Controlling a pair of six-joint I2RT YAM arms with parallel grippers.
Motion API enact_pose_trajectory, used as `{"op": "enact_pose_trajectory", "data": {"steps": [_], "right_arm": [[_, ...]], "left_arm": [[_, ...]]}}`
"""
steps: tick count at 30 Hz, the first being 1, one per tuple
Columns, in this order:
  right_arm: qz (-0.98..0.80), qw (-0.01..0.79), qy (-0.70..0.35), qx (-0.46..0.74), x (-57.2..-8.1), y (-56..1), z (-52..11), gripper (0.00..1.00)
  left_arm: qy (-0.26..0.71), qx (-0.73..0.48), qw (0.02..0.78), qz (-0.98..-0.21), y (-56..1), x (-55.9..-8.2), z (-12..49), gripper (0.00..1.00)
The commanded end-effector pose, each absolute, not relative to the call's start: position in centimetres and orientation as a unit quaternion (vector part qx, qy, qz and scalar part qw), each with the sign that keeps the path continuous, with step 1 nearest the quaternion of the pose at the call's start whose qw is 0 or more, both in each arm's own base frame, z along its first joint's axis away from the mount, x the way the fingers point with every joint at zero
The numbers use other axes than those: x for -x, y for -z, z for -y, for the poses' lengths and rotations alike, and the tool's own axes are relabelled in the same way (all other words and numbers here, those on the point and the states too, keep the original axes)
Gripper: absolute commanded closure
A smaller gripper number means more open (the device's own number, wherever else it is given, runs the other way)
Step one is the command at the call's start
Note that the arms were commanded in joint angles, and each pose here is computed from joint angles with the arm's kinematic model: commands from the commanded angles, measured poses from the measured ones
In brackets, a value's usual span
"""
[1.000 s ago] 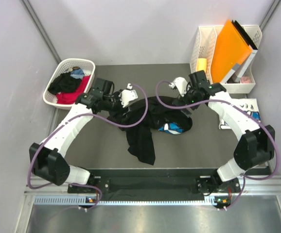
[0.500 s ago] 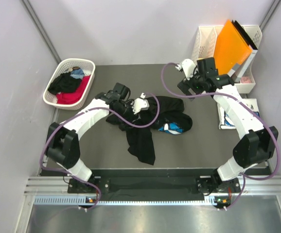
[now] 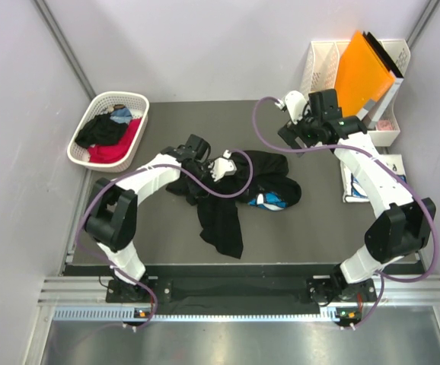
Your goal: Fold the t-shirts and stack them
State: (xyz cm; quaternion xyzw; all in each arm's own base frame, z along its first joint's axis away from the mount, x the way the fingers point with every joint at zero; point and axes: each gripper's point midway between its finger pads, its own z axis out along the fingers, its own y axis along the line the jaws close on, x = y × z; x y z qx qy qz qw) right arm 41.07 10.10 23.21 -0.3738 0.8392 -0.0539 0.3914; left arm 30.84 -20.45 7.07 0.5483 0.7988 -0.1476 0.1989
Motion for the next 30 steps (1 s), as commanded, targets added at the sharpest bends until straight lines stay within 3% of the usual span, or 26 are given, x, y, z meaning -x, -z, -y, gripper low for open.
{"op": "enact_pose_trajectory", "data": {"steps": [1, 4, 16, 19, 23, 30], "right_arm": [[-0.831, 0.422, 0.063, 0.358, -42.4, -25.4, -9.9, 0.04], [-0.830, 0.420, 0.066, 0.361, -42.4, -25.3, -9.9, 0.04], [-0.831, 0.412, 0.068, 0.367, -43.3, -24.4, -10.1, 0.04], [-0.832, 0.413, 0.068, 0.364, -43.5, -24.3, -10.1, 0.04], [-0.831, 0.416, 0.068, 0.362, -43.7, -24.2, -10.2, 0.04], [-0.835, 0.438, 0.083, 0.324, -44.6, -24.8, -9.1, 0.04]], "left_arm": [[0.154, -0.547, 0.215, -0.794, -7.7, -31.9, 21.8, 1.00], [0.153, -0.539, 0.254, -0.789, -10.2, -32.9, 22.4, 1.00], [0.090, -0.460, 0.534, -0.703, -34.2, -38.2, 23.2, 1.00], [0.041, -0.415, 0.601, -0.682, -40.2, -39.0, 21.4, 1.00], [-0.101, -0.284, 0.682, -0.666, -47.2, -41.3, 15.6, 1.00], [-0.306, -0.217, 0.696, -0.612, -51.3, -42.6, 8.1, 1.00]]}}
